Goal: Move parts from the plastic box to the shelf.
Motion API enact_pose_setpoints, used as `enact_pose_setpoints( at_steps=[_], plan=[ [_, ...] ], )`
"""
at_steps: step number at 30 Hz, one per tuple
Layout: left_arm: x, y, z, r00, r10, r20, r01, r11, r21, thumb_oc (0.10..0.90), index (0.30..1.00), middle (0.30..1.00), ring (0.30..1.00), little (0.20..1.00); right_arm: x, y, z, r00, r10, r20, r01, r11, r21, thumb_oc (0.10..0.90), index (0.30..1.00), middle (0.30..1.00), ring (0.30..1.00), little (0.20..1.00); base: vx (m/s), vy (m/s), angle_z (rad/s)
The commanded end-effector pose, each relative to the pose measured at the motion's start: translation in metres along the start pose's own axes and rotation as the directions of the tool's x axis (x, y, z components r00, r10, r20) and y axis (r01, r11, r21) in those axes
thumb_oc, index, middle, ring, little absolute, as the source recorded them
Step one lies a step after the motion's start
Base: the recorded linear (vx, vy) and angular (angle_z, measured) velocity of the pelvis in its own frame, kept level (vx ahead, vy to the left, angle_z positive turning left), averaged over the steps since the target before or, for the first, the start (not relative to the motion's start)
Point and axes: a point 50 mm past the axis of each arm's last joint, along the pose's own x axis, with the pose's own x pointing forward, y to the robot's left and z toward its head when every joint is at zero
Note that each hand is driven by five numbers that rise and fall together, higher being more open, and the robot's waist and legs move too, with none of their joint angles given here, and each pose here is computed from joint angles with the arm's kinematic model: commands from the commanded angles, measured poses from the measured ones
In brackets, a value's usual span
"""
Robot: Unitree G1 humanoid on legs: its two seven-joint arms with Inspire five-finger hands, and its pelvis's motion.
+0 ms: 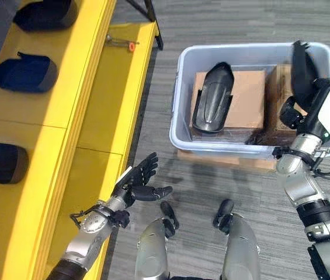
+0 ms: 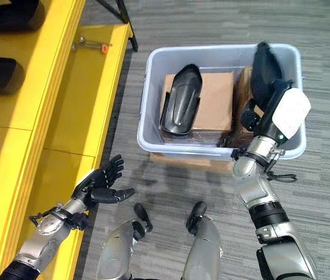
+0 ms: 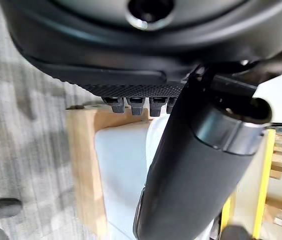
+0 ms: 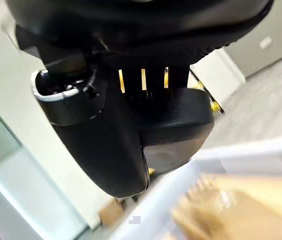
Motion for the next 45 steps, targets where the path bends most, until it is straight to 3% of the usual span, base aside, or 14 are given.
enact_pose_setpoints(
  at_steps=[1, 10, 19, 25, 35, 45],
  plan=[
    [-0.012, -0.004, 0.019, 0.994, -0.011, 0.111, 0.013, 1.0, -0.021, 0.9, 1.0, 1.0, 1.0, 1.0, 0.04, -0.052, 0.056, 0.918, -0.282, 0.28, 0.255, 0.958, 0.128, 0.4, 0.3, 0.3, 0.3, 0.3, 0.08, 0.018, -0.19],
    [-0.021, -0.006, 0.006, 0.998, 0.005, 0.058, -0.003, 0.999, -0.032, 0.9, 1.0, 1.0, 1.0, 1.0, 0.03, -0.061, 0.07, 0.891, -0.267, 0.367, 0.217, 0.961, 0.174, 0.4, 0.3, 0.3, 0.3, 0.3, 0.07, 0.002, -0.04],
    [-0.025, -0.004, 0.004, 0.999, 0.041, 0.035, -0.04, 0.999, -0.037, 0.9, 1.0, 1.0, 1.0, 1.0, 0.015, -0.063, 0.088, 0.844, -0.159, 0.512, 0.065, 0.979, 0.195, 0.4, 0.3, 0.3, 0.3, 0.3, 0.01, -0.015, -0.01],
    [-0.034, 0.003, -0.004, 0.992, 0.126, 0.003, -0.125, 0.989, -0.074, 0.9, 1.0, 1.0, 1.0, 1.0, -0.008, -0.061, 0.108, 0.728, -0.028, 0.685, -0.089, 0.987, 0.135, 0.4, 0.3, 0.3, 0.3, 0.3, 0.0, -0.049, 0.01],
    [-0.052, 0.013, -0.014, 0.979, 0.206, 0.006, -0.205, 0.977, -0.065, 0.9, 1.0, 1.0, 1.0, 1.0, -0.026, -0.064, 0.141, 0.53, 0.015, 0.848, -0.19, 0.976, 0.102, 0.4, 0.3, 0.3, 0.3, 0.3, -0.07, -0.043, 0.13],
    [-0.041, 0.002, -0.009, 0.998, 0.047, 0.044, -0.044, 0.998, -0.053, 0.9, 1.0, 1.0, 1.0, 1.0, -0.029, -0.078, 0.153, 0.43, 0.006, 0.903, -0.162, 0.984, 0.071, 0.4, 0.3, 0.3, 0.3, 0.3, -0.13, 0.079, 0.63]
  ],
)
